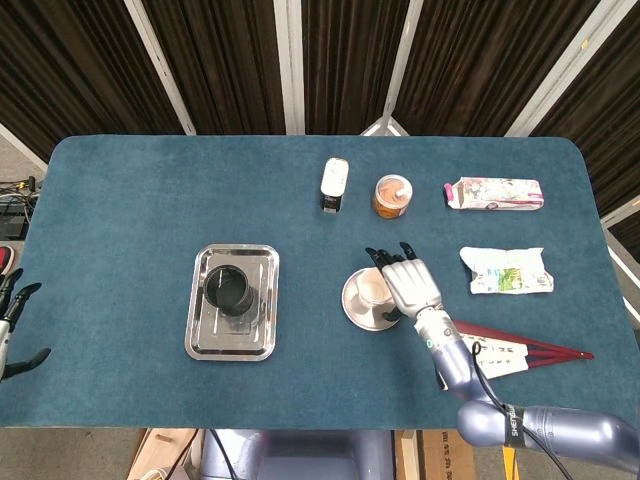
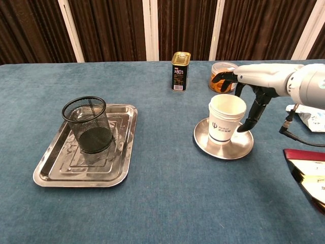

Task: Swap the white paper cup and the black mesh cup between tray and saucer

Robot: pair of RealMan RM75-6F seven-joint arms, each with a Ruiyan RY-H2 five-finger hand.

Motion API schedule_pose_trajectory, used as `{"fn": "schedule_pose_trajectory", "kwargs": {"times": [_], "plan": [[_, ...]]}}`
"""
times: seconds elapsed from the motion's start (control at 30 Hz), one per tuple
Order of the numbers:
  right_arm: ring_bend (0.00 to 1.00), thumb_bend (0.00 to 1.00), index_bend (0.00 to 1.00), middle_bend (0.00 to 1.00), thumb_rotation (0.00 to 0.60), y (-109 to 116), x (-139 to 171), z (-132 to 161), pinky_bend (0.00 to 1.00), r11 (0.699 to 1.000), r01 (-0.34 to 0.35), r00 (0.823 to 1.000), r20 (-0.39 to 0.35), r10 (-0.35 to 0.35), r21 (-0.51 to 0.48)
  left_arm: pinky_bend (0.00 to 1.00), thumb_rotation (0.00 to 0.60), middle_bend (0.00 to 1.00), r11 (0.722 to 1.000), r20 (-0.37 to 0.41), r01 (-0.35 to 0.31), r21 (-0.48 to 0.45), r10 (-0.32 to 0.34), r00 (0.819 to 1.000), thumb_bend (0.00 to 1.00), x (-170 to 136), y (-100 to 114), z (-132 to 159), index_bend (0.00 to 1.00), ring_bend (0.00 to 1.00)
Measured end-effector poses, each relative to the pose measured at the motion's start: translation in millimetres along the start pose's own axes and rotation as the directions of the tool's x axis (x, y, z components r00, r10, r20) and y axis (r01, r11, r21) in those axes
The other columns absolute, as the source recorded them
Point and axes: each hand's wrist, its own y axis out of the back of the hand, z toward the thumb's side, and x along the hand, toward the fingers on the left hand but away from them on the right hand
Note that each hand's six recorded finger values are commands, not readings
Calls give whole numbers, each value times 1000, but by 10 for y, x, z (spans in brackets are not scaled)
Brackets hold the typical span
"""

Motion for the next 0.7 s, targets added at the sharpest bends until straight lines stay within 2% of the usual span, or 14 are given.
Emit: {"fn": "schedule_pose_trajectory", "kwargs": {"times": [0.33, 0.53, 0.7], "plan": [[452, 0, 338, 377, 600, 29, -112, 74, 163, 999, 47, 999, -11, -47, 7, 74, 600, 0, 1000, -7, 9, -2, -9, 1000, 90, -1, -8, -6, 162, 0], [491, 0, 436, 431, 600, 28, -149, 106, 163, 998, 59, 998, -15, -59, 2, 74, 600, 0, 1000, -14, 7, -4, -8, 1000, 90, 2, 2, -22, 174, 0], [493, 0, 471, 437, 600, 27, -161, 121, 163, 998, 61, 998, -20, -61, 1, 75, 600, 0, 1000, -18, 9, -5, -9, 1000, 90, -1, 8, -26, 178, 0]]}}
